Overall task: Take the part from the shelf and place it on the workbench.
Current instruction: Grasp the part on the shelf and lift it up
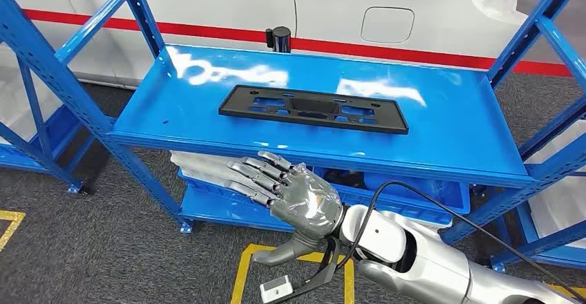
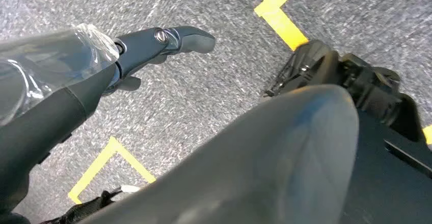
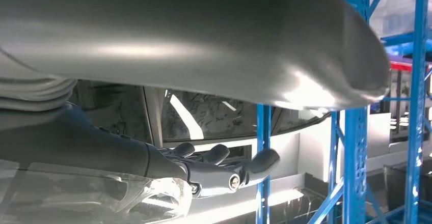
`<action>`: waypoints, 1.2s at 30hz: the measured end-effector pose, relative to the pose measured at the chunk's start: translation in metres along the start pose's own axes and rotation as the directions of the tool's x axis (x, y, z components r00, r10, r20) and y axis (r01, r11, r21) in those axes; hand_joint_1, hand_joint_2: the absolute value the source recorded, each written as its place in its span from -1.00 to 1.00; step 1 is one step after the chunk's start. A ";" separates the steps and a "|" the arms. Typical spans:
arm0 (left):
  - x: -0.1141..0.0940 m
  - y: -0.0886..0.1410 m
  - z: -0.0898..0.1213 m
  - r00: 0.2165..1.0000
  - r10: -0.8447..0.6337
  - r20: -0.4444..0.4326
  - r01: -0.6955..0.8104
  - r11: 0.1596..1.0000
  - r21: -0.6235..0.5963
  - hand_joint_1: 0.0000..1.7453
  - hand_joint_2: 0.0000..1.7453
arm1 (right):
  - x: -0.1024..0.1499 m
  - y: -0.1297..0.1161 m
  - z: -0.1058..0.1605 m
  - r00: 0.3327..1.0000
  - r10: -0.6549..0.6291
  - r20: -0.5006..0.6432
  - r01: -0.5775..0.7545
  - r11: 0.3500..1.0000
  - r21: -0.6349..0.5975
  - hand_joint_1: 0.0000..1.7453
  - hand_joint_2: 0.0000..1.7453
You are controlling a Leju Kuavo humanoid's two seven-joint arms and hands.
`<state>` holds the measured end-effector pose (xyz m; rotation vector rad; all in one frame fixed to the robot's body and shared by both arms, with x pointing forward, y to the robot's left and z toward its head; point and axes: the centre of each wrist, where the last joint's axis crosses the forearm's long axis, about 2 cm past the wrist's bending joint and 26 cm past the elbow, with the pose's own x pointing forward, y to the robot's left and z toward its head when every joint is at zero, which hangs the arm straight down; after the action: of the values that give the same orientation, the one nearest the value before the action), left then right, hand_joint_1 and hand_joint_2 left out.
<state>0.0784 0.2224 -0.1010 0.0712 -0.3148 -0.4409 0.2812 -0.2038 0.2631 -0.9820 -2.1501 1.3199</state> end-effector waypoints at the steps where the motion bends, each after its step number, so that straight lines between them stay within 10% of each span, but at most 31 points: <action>1: 0.000 0.000 0.000 1.000 0.000 -0.001 0.000 1.000 0.000 -1.00 -1.00 | 0.000 0.000 0.000 1.000 0.000 0.000 0.000 1.000 0.001 -1.00 -1.00; 36: -0.004 -0.001 0.000 1.000 -0.004 -0.002 0.004 1.000 -0.001 -1.00 -1.00 | 0.001 0.002 0.004 1.000 0.004 -0.003 -0.004 0.999 0.040 -1.00 -1.00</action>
<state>0.0749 0.2233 -0.1018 0.0716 -0.3128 -0.4450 0.2783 -0.2048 0.2599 -0.9725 -2.1120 1.3568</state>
